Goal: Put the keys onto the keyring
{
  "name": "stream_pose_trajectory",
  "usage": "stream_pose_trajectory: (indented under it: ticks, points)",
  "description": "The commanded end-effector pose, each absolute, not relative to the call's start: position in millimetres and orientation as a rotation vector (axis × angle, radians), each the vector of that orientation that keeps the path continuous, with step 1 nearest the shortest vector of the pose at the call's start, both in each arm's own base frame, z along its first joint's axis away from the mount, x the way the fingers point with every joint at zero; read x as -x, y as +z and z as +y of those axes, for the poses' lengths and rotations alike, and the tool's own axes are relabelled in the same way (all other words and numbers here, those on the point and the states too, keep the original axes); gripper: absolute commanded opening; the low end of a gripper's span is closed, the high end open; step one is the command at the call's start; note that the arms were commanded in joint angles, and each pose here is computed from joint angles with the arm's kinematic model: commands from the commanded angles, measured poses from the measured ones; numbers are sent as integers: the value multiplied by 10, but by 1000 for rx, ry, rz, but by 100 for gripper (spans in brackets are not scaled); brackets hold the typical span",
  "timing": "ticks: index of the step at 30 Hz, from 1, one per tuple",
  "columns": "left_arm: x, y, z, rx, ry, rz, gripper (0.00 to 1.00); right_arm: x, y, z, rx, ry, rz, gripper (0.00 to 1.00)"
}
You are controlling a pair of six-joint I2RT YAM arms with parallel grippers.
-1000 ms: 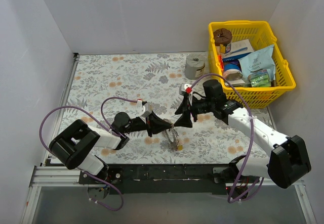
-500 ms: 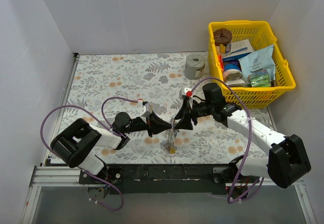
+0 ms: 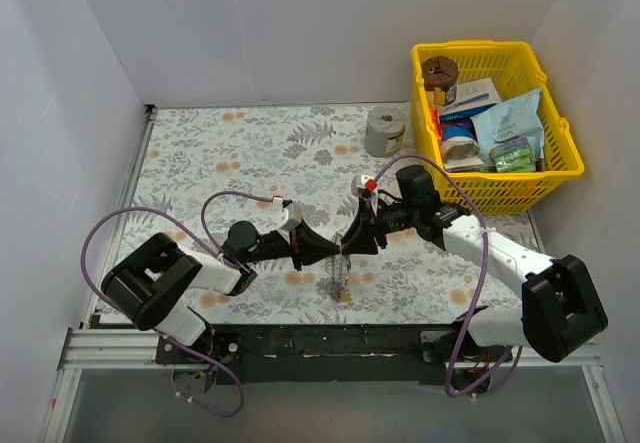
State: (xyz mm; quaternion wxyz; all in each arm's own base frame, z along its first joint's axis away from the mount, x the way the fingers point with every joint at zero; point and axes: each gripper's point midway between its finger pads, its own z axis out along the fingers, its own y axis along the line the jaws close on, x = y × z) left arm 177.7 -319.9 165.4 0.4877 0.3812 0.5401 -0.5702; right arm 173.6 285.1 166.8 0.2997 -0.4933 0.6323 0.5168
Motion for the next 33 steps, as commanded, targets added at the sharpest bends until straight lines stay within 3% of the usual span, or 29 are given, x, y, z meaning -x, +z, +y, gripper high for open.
stream_pose_trajectory:
  ticks: [1,8,12,19,21,24,33]
  points:
    - [-1728,2275,-3183,-936,-1336,973,0,-1694,1688,2879,1327,1408,1637,42]
    - [-1726,2278,-3182,-935,-1339,973,0,-1689,1649,2903,1330,1436,1632,23]
    - [-1720,2276,-3170,-930,-1337,974,0,-1695,1629,2919,1326,1452,1651,1]
    - [-1768,2195,-3180,-934,-1314,1022,1,-1732,1627,2918,1323,1407,1707,1]
    - [-1797,2206,-3182,-938,-1293,1030,17,-1798,1620,2911,1312,1358,1748,1]
    - [-1834,2123,-3183,-976,-1245,1071,30,-1868,1575,2861,1317,1278,1824,1]
    - [-2051,1786,-3159,-1104,-1045,1235,52,-1985,1422,2685,1333,1077,2047,1]
